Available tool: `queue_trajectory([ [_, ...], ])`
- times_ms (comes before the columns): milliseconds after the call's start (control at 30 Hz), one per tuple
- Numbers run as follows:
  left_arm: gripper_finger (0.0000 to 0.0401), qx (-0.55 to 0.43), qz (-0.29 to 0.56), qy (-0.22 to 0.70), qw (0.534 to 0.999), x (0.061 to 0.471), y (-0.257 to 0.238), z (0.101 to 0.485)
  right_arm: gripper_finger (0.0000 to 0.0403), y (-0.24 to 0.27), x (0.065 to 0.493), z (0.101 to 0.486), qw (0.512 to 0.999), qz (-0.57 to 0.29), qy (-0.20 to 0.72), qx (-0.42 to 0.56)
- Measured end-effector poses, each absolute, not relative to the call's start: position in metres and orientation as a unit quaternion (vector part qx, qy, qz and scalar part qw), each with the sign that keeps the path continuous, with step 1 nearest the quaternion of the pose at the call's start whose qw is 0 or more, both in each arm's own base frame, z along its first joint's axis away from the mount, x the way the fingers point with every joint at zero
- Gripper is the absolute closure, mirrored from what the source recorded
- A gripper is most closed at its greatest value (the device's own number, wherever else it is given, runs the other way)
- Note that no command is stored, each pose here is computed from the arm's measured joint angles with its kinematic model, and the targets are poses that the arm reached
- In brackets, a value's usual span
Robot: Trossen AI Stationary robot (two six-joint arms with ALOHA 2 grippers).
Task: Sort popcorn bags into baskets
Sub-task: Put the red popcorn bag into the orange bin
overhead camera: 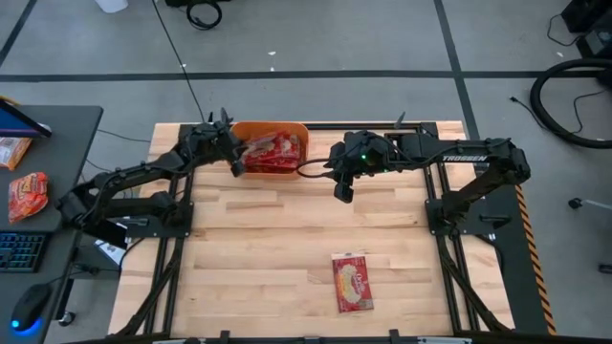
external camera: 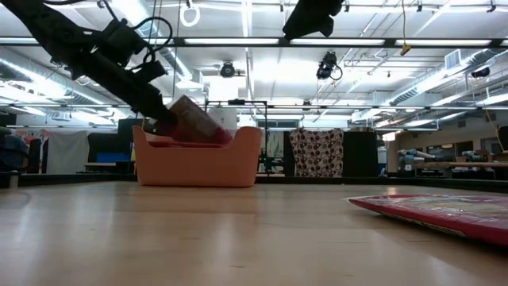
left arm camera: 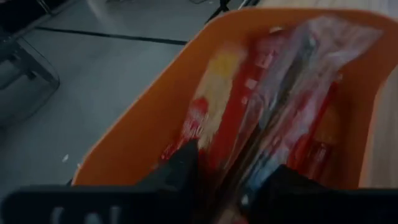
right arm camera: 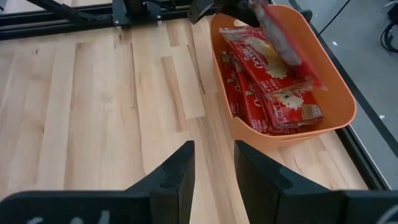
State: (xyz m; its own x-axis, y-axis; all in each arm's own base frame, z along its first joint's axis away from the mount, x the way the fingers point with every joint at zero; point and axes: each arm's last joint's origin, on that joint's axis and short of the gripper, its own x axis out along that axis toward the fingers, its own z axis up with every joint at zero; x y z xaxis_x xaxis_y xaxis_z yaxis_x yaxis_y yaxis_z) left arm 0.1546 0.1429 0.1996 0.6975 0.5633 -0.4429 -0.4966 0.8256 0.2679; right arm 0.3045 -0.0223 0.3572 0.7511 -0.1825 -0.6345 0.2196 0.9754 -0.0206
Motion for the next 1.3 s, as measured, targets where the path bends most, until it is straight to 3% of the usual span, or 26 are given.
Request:
queue_trajectory([
  [267,0.0228,0.073,0.316,0.266,0.908,0.160,0.147,0.219,0.0286,-0.022,0.305,0.357,0.935,-0.109,0.336,0.031],
  [633,0.0223,0.059,0.315,0.366,0.874,0.158,0.148,0.259,0.0286,-0.022,0.305,0.357,0.935,-0.110,0.334,0.036],
  [867,0.0223,-0.034,0.354,0.401,0.844,0.151,0.142,0.283,0.0286,-0.022,0.305,0.357,0.936,-0.103,0.336,0.027],
  [1167,0.0223,-0.117,0.322,0.374,0.862,0.166,0.115,0.310,0.0286,-0.014,0.301,0.334,0.920,0.028,0.387,0.049],
  [1300,0.0223,-0.178,0.262,0.360,0.878,0.176,0.099,0.309,0.0286,-0.007,0.300,0.317,0.907,0.092,0.404,0.079],
])
